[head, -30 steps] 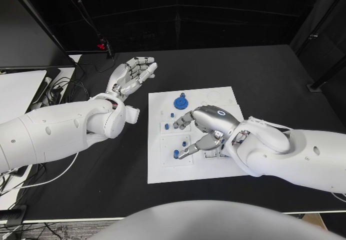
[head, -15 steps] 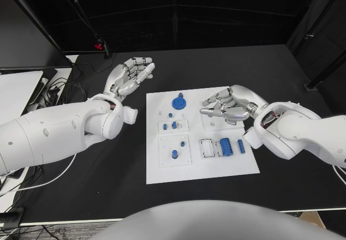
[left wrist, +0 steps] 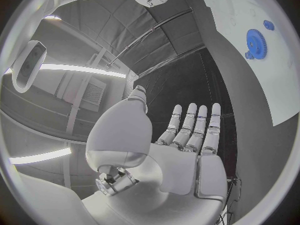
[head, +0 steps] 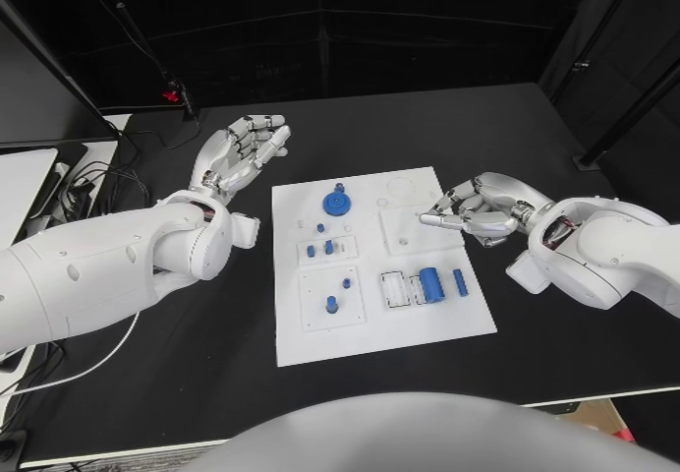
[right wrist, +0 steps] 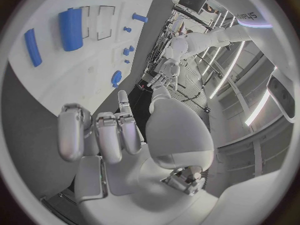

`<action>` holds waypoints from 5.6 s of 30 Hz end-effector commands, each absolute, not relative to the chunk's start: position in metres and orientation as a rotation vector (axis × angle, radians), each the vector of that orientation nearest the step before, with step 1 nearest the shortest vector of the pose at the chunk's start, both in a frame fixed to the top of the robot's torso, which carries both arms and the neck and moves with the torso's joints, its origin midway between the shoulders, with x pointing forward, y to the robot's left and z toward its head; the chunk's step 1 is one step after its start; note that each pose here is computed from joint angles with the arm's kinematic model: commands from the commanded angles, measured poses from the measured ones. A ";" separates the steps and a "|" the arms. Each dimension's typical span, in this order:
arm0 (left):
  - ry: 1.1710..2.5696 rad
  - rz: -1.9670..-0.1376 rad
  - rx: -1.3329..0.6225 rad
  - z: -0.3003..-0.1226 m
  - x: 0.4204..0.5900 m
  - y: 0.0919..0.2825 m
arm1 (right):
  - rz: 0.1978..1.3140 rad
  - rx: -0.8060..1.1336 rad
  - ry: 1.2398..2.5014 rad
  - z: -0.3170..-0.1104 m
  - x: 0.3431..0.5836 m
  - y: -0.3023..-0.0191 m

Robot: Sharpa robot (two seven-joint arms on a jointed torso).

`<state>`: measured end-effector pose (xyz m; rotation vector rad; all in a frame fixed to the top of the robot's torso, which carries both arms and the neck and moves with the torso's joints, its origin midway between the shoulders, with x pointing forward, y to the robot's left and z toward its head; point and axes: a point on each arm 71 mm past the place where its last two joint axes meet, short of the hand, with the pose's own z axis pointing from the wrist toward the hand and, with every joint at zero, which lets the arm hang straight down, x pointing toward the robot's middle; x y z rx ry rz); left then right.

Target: Assemble the parts on the task board

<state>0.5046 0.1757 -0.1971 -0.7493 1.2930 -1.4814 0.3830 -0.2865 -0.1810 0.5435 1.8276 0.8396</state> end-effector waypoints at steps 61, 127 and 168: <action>1.181 -1.536 -0.673 -0.188 0.501 0.182 | 0.205 0.167 2.254 -0.240 0.366 -0.257; 1.190 -1.528 -0.679 -0.190 0.503 0.183 | 0.687 0.811 2.116 -0.217 0.350 -0.250; 1.192 -1.528 -0.681 -0.190 0.503 0.184 | 0.349 0.130 2.163 -0.220 0.360 -0.207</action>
